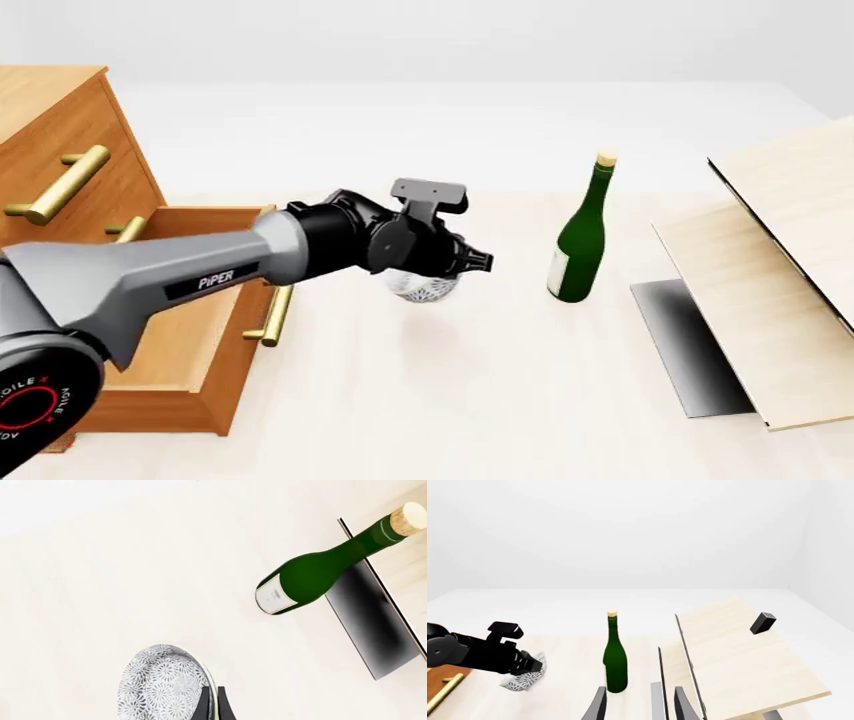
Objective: Put the bowl in the bottom drawer of the cabinet.
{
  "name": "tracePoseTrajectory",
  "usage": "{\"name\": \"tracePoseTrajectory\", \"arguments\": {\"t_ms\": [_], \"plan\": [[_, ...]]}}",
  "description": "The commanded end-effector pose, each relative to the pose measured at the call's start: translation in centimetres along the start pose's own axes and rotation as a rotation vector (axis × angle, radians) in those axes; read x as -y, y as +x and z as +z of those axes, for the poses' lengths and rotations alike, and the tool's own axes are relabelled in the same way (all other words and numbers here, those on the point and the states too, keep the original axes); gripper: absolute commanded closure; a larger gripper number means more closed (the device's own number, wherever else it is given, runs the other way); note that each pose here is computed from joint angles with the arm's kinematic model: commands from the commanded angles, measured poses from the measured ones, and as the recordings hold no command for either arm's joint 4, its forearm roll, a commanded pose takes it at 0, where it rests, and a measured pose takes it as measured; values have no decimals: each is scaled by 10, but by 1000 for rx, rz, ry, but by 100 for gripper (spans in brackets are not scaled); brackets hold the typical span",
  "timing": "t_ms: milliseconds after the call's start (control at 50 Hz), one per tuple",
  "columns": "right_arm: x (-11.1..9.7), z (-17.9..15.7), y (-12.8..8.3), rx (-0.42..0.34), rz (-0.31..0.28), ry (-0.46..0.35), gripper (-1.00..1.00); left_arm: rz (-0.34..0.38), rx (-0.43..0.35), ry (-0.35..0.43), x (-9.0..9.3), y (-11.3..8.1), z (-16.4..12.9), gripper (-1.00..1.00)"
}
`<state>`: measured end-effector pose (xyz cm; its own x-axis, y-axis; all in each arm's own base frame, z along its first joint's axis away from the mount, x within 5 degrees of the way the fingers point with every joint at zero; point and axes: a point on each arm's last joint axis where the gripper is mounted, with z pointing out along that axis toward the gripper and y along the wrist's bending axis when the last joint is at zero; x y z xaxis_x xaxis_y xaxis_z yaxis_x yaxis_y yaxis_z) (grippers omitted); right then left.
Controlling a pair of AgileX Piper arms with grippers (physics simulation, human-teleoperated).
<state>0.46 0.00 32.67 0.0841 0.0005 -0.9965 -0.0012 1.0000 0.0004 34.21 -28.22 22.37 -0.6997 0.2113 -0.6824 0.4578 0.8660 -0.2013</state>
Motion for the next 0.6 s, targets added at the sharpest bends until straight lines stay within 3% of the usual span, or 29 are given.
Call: {"name": "tracePoseTrajectory", "arguments": {"t_ms": [20,400,600], "plan": [[0,0,0,0,0,0,-100,6,49,8,-1,-10,-15,100],[0,0,0,0,0,0,-100,3,118,33,5,-19,-40,100],[0,0,0,0,0,0,-100,-11,181,24,-8,-25,-59,100]]}}
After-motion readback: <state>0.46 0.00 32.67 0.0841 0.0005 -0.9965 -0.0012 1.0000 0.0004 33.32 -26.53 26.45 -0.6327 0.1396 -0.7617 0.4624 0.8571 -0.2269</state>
